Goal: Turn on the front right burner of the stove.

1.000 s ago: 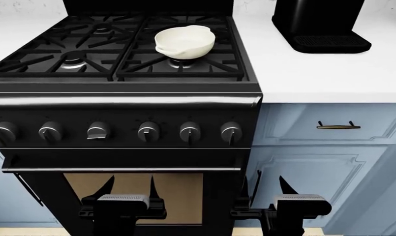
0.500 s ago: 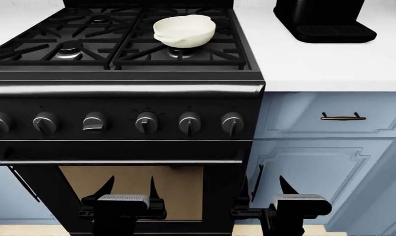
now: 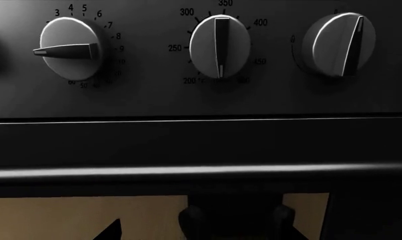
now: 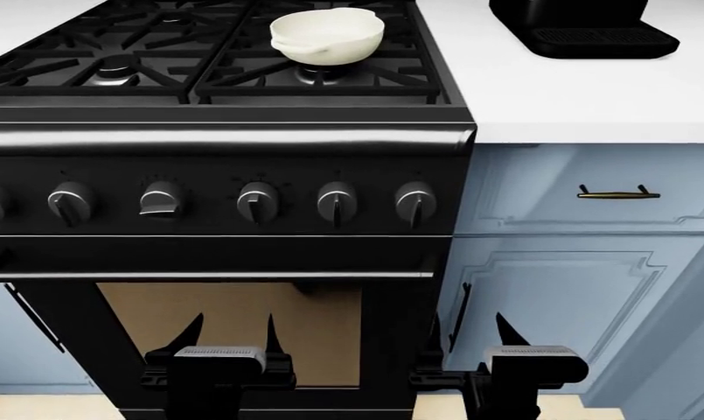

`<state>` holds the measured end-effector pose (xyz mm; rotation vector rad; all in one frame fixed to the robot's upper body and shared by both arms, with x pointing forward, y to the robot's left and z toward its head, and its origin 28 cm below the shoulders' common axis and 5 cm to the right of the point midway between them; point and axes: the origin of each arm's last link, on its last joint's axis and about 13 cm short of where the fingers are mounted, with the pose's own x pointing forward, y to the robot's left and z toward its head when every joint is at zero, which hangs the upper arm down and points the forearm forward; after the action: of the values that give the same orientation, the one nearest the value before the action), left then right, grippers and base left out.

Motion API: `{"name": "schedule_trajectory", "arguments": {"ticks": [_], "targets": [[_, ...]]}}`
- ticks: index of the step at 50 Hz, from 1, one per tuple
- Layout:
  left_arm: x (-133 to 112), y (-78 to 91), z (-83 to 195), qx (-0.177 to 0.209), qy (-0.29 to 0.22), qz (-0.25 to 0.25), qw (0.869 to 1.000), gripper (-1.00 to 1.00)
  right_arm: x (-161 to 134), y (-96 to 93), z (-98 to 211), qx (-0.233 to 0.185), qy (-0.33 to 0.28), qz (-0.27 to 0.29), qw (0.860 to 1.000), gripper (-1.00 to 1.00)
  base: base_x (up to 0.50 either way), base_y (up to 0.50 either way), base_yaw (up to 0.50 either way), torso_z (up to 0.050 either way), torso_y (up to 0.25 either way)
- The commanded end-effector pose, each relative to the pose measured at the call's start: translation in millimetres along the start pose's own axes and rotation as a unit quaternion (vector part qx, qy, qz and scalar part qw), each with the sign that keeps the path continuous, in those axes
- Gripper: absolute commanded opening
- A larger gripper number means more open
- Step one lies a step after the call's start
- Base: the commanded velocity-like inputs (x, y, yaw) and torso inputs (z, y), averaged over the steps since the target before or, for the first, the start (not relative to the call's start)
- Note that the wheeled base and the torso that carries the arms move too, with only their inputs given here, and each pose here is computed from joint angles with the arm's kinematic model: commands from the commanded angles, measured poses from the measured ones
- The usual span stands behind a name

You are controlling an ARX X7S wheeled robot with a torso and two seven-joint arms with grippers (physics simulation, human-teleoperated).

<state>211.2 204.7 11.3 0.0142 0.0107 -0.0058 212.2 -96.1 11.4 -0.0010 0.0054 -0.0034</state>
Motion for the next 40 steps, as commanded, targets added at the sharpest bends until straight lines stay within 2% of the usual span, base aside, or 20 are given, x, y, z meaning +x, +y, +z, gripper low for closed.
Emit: {"name": "schedule_trajectory", "arguments": {"ticks": [1, 4, 8, 13, 14, 15, 19, 27, 40], "targets": [[0.4, 0.0, 0.0, 0.001, 0.001, 0.002, 1.000, 1.00, 0.1, 1.0, 2.4, -0.011, -0.007, 0.000, 1.000, 1.00, 0.00, 0.00, 0.00, 0.000, 0.000], [0.4, 0.0, 0.0, 0.001, 0.002, 0.003, 1.000, 1.00, -0.2, 3.8, 8.2, -0.001, -0.017, 0.001, 1.000, 1.00, 0.00, 0.00, 0.00, 0.000, 0.000], [0.3, 0.1, 0.0, 0.001, 0.003, 0.004, 1.000, 1.00, 1.2, 9.4, 31.5, 0.008, -0.032, -0.003, 0.999, 1.00, 0.00, 0.00, 0.00, 0.000, 0.000], [0.2, 0.1, 0.0, 0.002, 0.003, 0.005, 1.000, 1.00, 6.3, 19.2, 59.0, -0.018, -0.030, -0.024, 0.999, 1.00, 0.00, 0.00, 0.00, 0.000, 0.000], [0.1, 0.1, -0.4, 0.003, 0.003, 0.003, 1.000, 1.00, 18.1, 31.9, 87.9, -0.012, -0.044, 0.001, 0.999, 1.00, 0.00, 0.00, 0.00, 0.000, 0.000], [0.0, 0.1, -0.6, 0.003, 0.004, 0.002, 1.000, 1.00, 24.8, 39.0, 102.1, -0.017, -0.024, 0.015, 0.999, 1.00, 0.00, 0.00, 0.00, 0.000, 0.000], [0.0, 0.1, -0.9, 0.003, 0.005, 0.001, 1.000, 1.00, 38.3, 47.5, 126.3, -0.020, -0.012, 0.036, 0.999, 1.00, 0.00, 0.00, 0.00, 0.000, 0.000], [0.1, -0.1, -0.9, 0.003, 0.005, 0.001, 1.000, 1.00, 51.2, 49.4, 130.4, -0.019, 0.002, 0.050, 0.999, 1.00, 0.00, 0.00, 0.00, 0.000, 0.000], [0.6, -0.3, -1.3, 0.003, 0.007, 0.001, 1.000, 1.00, 67.0, 51.2, 113.1, 0.005, 0.018, 0.029, 0.999, 1.00, 0.00, 0.00, 0.00, 0.000, 0.000]]}}
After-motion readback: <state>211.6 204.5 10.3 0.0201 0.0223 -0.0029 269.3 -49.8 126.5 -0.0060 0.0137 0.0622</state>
